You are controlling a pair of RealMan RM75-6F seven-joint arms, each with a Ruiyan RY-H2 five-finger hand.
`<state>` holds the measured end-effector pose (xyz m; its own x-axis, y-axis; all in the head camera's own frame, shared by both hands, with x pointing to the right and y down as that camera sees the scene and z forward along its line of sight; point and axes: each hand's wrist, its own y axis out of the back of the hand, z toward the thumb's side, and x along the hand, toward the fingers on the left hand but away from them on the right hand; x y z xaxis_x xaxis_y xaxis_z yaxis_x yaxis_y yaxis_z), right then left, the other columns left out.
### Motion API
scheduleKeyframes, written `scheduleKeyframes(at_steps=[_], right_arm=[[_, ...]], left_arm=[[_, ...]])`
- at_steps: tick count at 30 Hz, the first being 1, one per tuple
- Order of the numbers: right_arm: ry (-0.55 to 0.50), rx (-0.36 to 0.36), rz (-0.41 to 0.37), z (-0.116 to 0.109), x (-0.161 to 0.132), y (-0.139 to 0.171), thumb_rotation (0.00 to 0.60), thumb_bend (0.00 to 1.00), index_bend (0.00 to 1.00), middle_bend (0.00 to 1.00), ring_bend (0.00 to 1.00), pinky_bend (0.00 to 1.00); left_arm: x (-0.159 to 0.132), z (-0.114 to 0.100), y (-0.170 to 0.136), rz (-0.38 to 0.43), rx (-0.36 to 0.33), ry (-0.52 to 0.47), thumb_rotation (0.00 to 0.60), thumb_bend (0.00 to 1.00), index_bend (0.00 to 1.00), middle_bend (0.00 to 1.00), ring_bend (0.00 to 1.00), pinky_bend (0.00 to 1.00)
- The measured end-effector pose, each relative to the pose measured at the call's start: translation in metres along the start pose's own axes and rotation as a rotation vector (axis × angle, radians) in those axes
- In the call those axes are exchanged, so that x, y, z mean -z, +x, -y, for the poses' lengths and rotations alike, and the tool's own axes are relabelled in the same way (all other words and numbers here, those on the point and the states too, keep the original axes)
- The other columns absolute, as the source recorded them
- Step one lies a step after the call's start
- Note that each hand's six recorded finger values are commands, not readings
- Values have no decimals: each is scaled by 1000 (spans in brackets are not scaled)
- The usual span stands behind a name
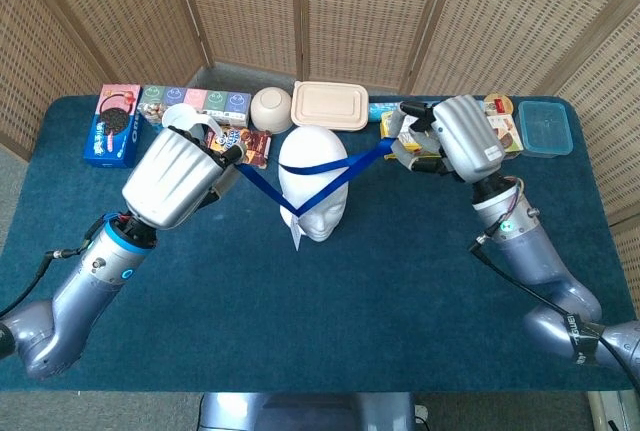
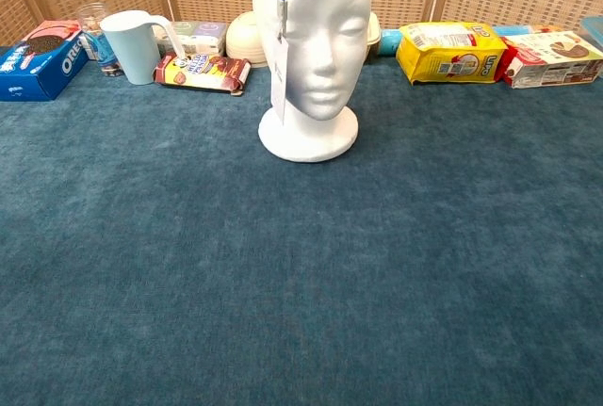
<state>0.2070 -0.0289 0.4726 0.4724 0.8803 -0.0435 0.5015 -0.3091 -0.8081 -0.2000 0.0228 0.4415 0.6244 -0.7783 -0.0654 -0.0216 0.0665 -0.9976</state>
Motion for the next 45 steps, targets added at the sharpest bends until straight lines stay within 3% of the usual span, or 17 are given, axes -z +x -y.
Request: scheduleKeyframes(at_steps=[13, 38, 45], right_arm=[[24, 10, 4, 6, 1, -20, 600, 500, 805, 1000, 1000, 1000], [62, 74, 41, -24, 14, -16, 600, 501, 806, 1000, 1000, 1000], [72, 68, 46, -23, 17, -19, 600, 500, 807, 1000, 1000, 1000]], left_arm=[[6, 4, 7, -26, -8, 10, 567, 476, 612, 1000, 1000, 1000], [-13, 1, 22, 20, -20, -28, 565, 475, 612, 1000, 1000, 1000], [-14, 6, 26, 23, -10, -18, 567, 476, 612, 1000, 1000, 1000]])
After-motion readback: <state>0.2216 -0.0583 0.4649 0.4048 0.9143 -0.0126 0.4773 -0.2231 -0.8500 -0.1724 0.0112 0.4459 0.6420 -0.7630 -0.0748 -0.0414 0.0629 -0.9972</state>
